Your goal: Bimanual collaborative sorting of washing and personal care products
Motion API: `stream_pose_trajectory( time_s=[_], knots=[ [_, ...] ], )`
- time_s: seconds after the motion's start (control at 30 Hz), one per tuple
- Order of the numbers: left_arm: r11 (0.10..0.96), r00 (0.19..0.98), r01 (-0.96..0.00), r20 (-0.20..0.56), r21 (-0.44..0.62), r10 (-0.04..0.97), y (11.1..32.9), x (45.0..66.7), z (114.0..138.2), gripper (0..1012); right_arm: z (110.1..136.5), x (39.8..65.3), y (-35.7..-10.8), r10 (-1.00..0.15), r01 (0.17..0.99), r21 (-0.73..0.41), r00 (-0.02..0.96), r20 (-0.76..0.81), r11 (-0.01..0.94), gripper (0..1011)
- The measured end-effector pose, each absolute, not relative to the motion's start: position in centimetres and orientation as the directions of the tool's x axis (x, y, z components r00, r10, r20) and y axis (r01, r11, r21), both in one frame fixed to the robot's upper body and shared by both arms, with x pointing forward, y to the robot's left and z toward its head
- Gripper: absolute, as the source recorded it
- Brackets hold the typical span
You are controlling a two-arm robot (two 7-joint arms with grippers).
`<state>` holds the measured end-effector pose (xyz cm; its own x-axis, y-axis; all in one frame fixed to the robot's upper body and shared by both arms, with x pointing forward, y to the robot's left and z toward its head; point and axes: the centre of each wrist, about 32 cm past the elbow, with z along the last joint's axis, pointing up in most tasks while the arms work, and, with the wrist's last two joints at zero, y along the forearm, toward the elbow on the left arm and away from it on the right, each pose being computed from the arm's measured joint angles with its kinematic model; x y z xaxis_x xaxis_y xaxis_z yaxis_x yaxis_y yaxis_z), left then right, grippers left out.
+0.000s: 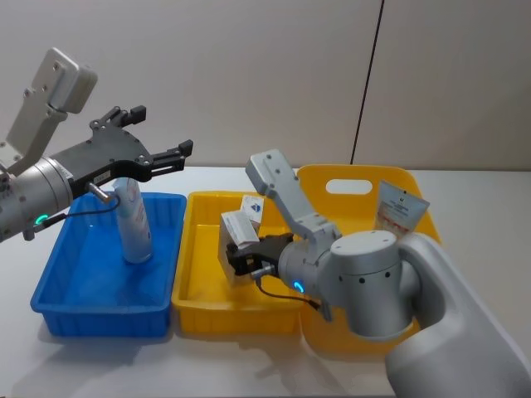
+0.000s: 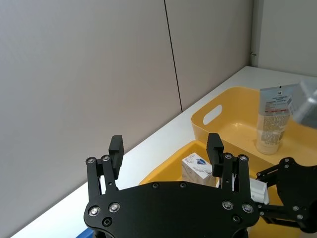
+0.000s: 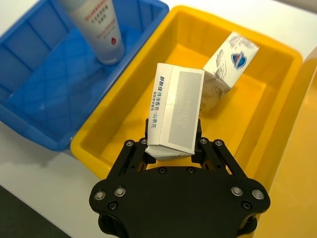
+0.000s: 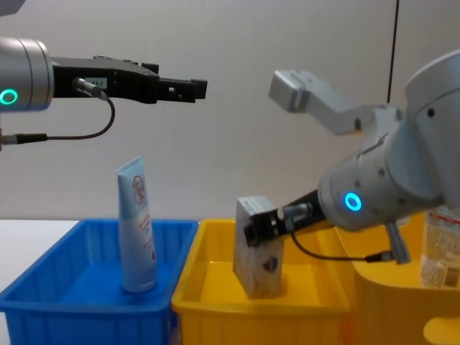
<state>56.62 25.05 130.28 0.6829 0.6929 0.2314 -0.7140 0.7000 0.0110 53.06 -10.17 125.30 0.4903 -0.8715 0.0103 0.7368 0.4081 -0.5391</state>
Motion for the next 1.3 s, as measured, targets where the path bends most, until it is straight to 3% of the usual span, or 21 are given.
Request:
stream_pose_trajectory(
  time_s=[0.53, 1.3],
  knots=[
    [0.7, 0.683, -0.714, 0.231, 0.011, 0.693, 25.1, 56.6, 130.3, 1001, 128.8, 52.2, -12.2, -0.851, 0.759, -0.466, 0.525, 0.025, 0.455, 329],
    [0.7, 0.683, -0.714, 0.231, 0.011, 0.693, 25.1, 56.6, 130.3, 1001, 133.1, 52.1, -18.7, -0.878, 0.824, -0.386, 0.474, 0.07, 0.415, 329]
  ],
)
